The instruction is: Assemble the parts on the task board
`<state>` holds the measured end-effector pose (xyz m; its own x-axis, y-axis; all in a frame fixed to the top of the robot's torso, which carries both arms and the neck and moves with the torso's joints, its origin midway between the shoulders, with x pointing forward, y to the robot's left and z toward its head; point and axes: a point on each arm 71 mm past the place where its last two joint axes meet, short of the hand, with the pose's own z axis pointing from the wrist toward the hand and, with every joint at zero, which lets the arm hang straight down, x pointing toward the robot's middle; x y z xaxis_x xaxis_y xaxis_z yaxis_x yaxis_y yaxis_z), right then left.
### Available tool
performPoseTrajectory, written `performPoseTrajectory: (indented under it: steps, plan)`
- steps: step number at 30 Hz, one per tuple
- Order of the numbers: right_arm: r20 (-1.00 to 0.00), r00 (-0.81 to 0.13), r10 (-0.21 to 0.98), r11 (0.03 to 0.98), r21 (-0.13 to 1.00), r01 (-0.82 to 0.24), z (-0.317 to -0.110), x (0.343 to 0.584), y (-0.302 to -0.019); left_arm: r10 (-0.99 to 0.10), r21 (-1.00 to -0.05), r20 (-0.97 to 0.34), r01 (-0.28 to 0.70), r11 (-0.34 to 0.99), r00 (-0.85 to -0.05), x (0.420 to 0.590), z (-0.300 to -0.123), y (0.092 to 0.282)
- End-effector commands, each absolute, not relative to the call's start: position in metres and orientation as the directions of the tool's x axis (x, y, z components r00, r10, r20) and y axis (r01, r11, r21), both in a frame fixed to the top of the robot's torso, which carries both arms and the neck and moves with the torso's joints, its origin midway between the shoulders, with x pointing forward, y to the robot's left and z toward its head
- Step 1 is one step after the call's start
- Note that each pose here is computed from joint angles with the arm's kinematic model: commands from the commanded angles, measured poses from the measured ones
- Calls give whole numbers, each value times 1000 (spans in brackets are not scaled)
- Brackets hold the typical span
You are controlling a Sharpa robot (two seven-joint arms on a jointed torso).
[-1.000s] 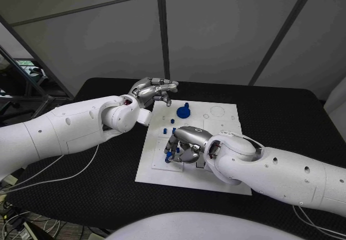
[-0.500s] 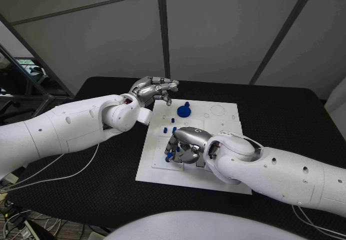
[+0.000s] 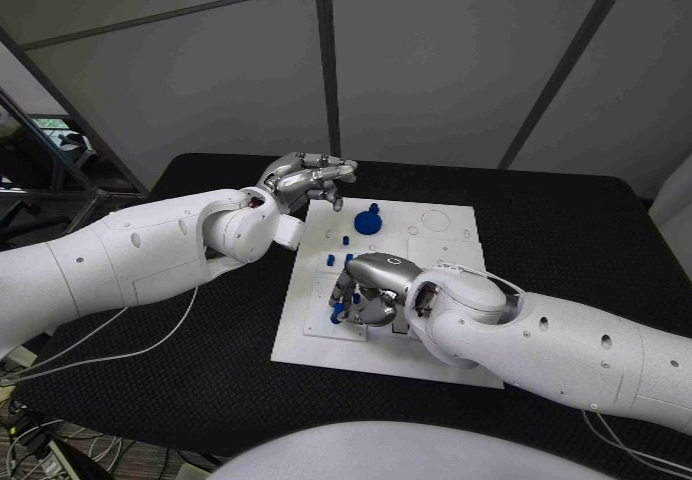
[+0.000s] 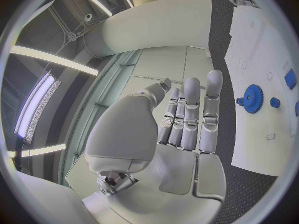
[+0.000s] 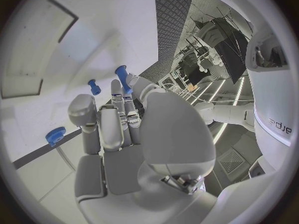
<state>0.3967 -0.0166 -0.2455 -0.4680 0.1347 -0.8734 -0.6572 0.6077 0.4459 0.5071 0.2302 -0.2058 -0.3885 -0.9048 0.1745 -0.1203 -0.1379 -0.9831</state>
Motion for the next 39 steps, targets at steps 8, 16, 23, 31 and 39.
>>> performPoseTrajectory:
  steps: [8,16,23,31,39]
  plan:
    - [-875,-466,132,593,446,-670,-245,395,-17,-899,-983,176,-119,-140,-400,507,-204,230]
    - [-876,-439,198,575,466,-672,-240,395,-20,-899,-983,177,-120,-140,-402,507,-205,230]
    - [-864,-408,296,543,503,-672,-232,393,-29,-899,-983,177,-121,-139,-401,507,-205,230]
    - [-820,-424,383,525,572,-631,-221,386,-63,-902,-983,174,-122,-136,-395,507,-206,233]
    - [-723,-437,535,597,690,-409,-206,391,-128,-908,-983,170,-125,-131,-383,507,-208,239]
